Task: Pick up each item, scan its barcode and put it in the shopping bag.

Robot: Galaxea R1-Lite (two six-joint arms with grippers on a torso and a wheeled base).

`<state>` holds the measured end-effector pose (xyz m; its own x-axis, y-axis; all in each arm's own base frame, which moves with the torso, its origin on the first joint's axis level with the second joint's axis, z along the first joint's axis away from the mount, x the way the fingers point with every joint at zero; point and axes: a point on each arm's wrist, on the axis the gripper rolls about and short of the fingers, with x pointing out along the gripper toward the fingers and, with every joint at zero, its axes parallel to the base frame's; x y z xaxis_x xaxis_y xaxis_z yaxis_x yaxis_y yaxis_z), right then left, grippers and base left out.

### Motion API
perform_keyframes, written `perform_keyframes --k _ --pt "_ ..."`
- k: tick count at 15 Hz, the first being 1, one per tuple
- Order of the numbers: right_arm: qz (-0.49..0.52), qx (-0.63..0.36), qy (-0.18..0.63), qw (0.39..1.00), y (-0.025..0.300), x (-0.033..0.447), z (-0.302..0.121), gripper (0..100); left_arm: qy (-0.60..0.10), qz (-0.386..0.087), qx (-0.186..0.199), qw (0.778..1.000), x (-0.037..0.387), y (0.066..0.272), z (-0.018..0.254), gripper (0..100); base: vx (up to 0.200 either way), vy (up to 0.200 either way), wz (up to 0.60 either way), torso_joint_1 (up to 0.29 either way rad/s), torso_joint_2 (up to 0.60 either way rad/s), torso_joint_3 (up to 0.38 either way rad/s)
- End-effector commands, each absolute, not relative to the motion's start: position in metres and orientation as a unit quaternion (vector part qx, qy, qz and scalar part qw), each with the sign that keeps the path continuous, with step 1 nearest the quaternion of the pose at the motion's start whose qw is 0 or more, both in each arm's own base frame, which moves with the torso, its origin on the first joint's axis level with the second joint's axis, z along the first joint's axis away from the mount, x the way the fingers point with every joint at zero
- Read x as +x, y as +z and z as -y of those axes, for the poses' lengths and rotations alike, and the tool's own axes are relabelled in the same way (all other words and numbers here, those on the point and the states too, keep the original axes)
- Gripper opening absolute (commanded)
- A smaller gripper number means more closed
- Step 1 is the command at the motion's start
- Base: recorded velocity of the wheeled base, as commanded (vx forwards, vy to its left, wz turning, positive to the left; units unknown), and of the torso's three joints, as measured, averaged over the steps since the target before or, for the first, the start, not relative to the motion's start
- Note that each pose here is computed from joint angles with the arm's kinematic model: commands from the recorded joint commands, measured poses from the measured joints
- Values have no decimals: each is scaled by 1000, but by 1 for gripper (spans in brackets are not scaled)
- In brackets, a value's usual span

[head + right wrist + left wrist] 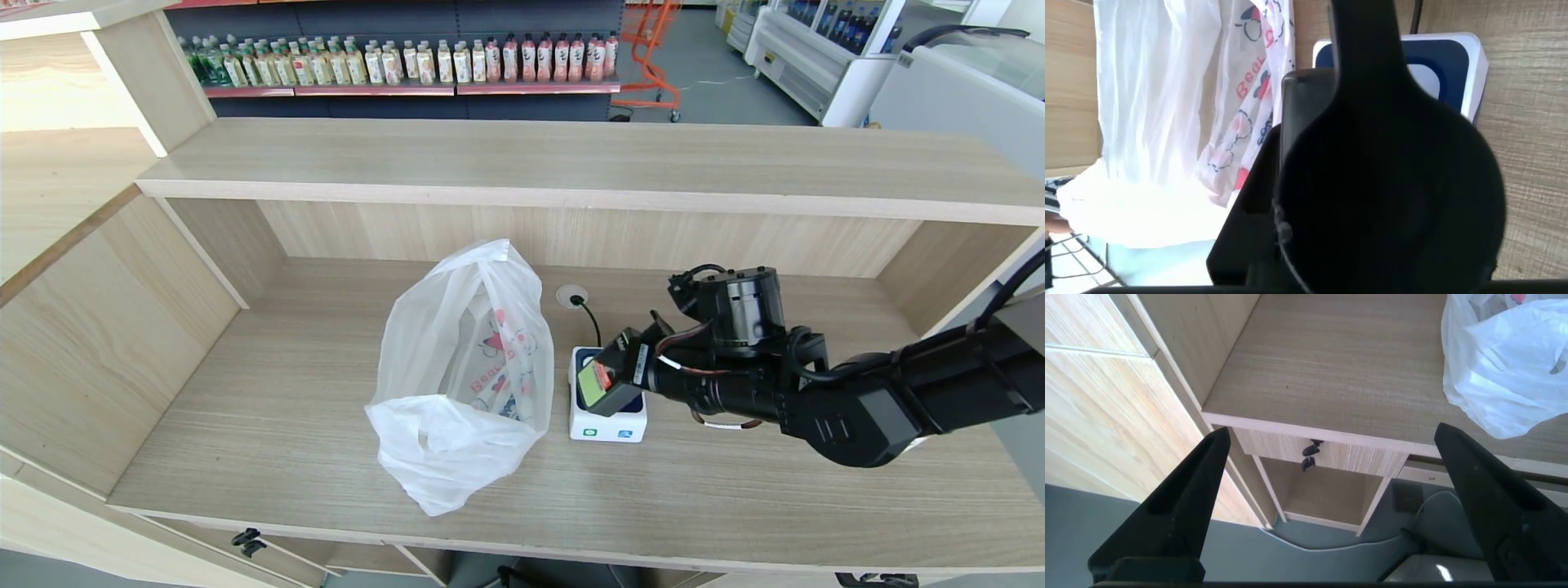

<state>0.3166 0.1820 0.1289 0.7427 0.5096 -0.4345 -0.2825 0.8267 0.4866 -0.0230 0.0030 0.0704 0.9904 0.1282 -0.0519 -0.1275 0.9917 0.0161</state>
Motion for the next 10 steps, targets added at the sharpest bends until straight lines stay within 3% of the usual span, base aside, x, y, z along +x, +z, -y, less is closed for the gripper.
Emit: perform_keyframes --k 1,4,7,8,10 --pt "-287 196 217 912 128 317 -182 0 64 -26 6 998 -23 70 -3 100 0 0 0 0 0 0" --pt "-272 195 221 916 137 314 -179 0 64 -26 6 998 -23 70 -3 100 0 0 0 0 0 0" --pt "-172 232 269 919 191 297 -179 0 64 -26 6 998 -23 70 -3 100 0 0 0 0 0 0" --pt "-137 203 282 927 212 282 -171 0 64 -26 6 998 -23 70 -3 100 0 0 0 0 0 0" --pt "-115 82 279 950 217 250 -148 0 64 -26 6 998 -23 70 -3 100 0 0 0 0 0 0"
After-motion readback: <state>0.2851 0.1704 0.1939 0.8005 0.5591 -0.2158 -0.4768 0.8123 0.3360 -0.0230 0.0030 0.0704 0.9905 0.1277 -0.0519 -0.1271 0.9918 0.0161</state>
